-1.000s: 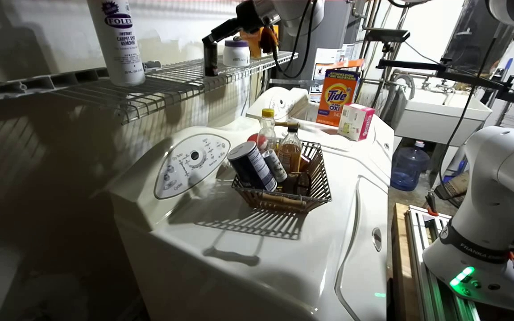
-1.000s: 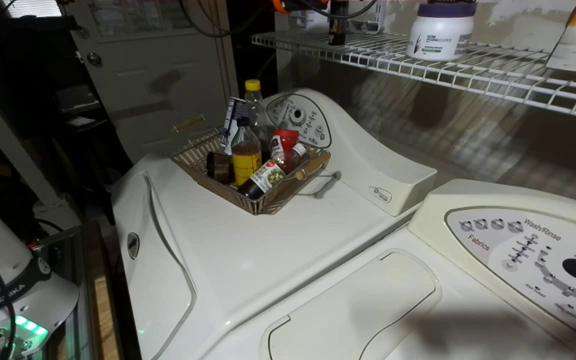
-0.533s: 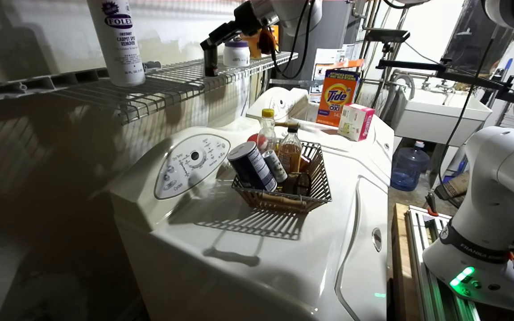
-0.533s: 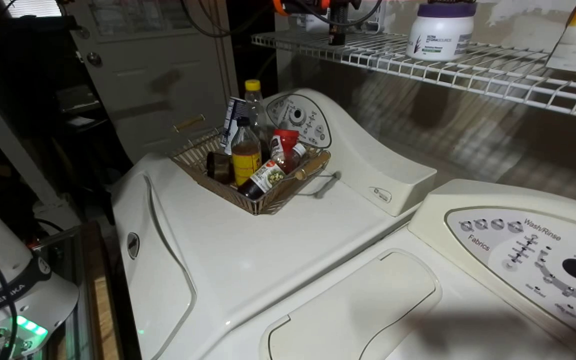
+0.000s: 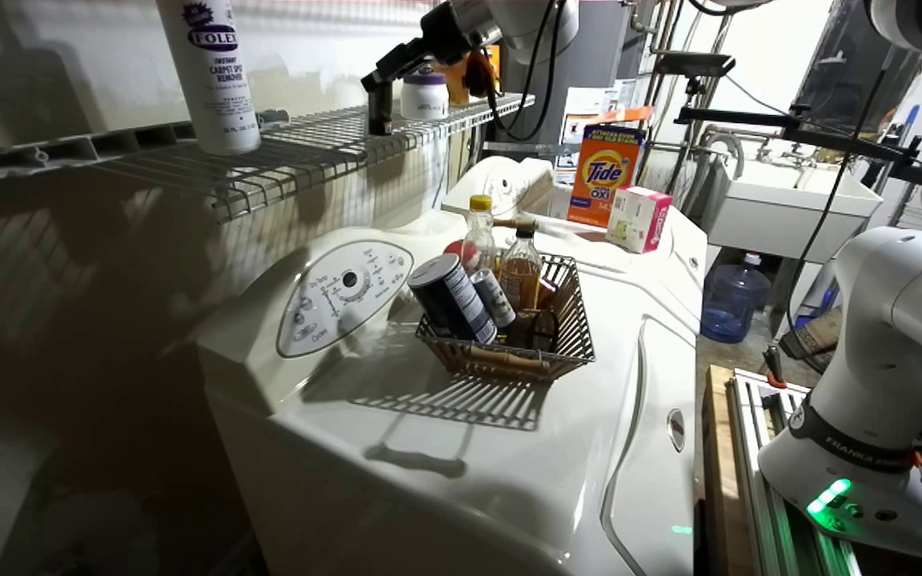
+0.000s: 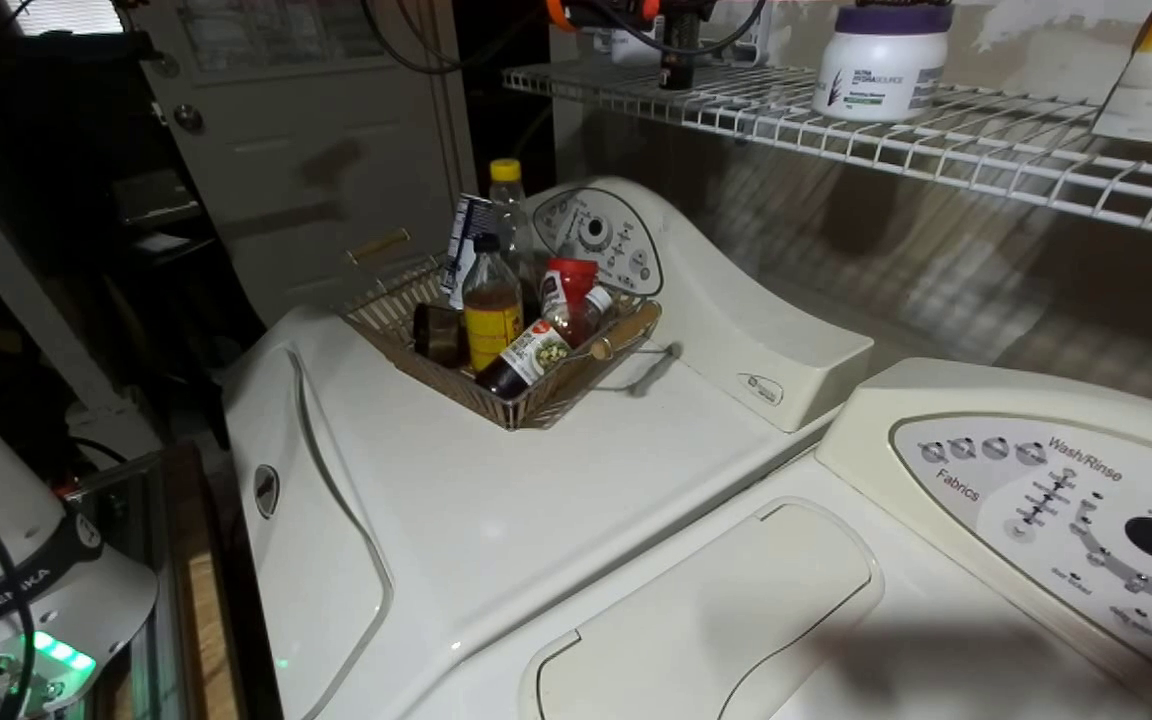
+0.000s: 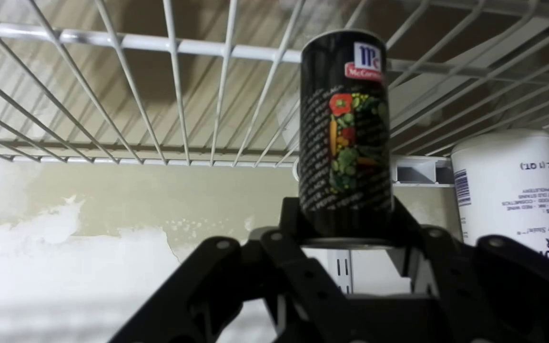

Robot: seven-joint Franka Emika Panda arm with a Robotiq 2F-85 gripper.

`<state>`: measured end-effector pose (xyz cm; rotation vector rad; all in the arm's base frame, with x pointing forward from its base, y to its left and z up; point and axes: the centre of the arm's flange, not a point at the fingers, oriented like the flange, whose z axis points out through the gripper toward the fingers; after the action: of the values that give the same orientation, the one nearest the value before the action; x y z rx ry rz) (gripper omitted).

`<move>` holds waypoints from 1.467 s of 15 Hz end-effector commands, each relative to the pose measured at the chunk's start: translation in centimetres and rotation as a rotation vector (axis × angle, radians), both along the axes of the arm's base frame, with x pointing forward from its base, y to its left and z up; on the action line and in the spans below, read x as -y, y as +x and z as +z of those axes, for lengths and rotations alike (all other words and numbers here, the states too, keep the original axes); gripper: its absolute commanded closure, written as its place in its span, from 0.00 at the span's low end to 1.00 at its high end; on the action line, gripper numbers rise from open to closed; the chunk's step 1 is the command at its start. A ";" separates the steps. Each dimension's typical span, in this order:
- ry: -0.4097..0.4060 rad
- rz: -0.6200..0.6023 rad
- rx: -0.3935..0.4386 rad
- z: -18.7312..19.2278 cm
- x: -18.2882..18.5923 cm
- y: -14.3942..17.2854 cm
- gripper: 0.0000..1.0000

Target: Put the black can from the bottom shelf in the basket.

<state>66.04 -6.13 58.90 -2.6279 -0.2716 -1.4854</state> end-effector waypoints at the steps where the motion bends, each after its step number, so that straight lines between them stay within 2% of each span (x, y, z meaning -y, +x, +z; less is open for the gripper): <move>1: -0.020 0.016 0.028 1.7 -0.2 -2.3 0.80; 6: -0.041 0.019 0.074 2.8 -0.3 -7.9 0.80; 11: -0.012 0.041 0.075 1.8 0.0 -14.1 0.80; 19: -0.026 0.058 -0.052 -1.7 0.1 -21.4 0.80; 22: 0.006 0.052 -0.084 -3.3 0.4 -23.5 0.80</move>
<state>46.62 -6.85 55.79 -2.6541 -0.3477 -1.4072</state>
